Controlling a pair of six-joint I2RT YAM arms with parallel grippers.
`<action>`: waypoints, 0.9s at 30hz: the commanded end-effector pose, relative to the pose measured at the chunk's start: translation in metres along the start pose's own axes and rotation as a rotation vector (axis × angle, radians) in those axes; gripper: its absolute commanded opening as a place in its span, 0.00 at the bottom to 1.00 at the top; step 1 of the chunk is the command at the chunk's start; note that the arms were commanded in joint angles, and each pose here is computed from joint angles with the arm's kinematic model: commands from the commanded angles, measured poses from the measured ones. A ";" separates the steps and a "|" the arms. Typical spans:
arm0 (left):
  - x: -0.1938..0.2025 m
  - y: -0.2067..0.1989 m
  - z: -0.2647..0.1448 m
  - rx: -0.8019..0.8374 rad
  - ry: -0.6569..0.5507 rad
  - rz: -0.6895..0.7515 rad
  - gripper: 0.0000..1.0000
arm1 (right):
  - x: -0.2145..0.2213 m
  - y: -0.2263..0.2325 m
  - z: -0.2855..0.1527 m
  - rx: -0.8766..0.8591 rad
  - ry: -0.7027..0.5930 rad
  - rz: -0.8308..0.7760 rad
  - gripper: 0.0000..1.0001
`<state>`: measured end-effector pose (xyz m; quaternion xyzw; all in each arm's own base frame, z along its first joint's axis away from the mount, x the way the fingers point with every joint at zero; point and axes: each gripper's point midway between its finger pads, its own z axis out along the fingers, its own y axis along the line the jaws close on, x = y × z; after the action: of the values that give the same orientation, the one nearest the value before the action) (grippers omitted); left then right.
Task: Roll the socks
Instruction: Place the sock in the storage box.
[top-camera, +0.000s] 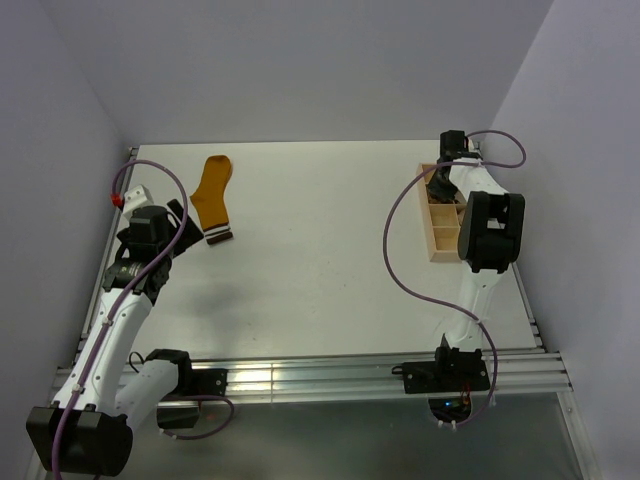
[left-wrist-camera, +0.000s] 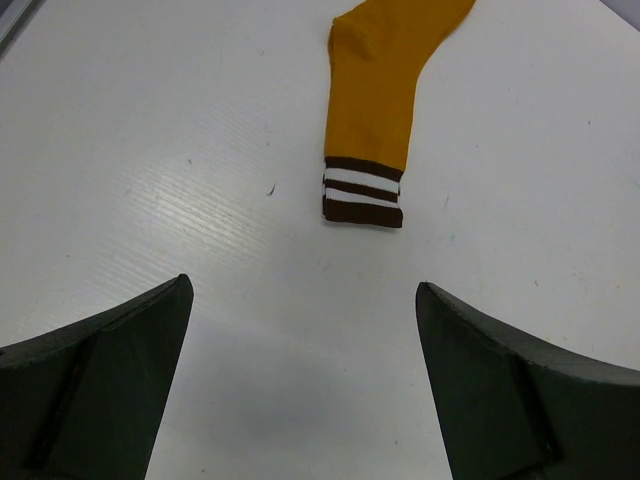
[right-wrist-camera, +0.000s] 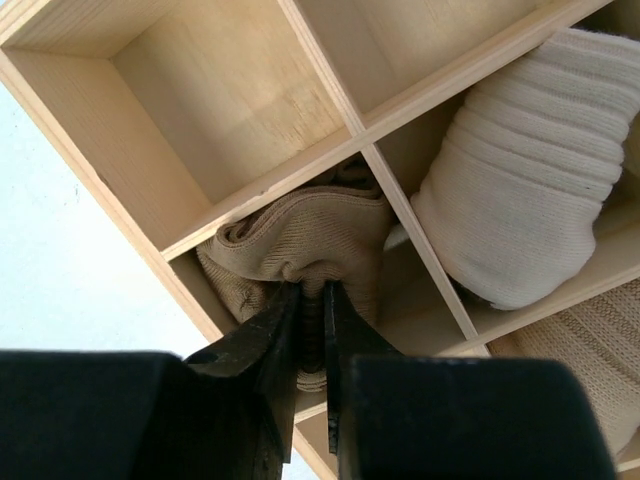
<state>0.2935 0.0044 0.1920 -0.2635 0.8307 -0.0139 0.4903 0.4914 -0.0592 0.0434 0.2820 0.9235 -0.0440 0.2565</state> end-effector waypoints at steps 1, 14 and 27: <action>-0.002 -0.004 0.001 0.020 -0.009 0.006 1.00 | 0.075 -0.013 0.012 0.049 0.243 -0.067 0.17; -0.004 -0.005 0.000 0.021 -0.017 0.002 0.99 | -0.005 0.002 -0.054 -0.017 0.023 -0.032 0.38; -0.005 -0.004 -0.001 0.022 -0.024 -0.002 1.00 | -0.040 0.009 -0.095 -0.072 -0.080 -0.010 0.47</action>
<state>0.2935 0.0044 0.1920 -0.2637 0.8306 -0.0140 0.4903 0.4772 -0.0520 0.0979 0.2697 0.9278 -0.0355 0.2553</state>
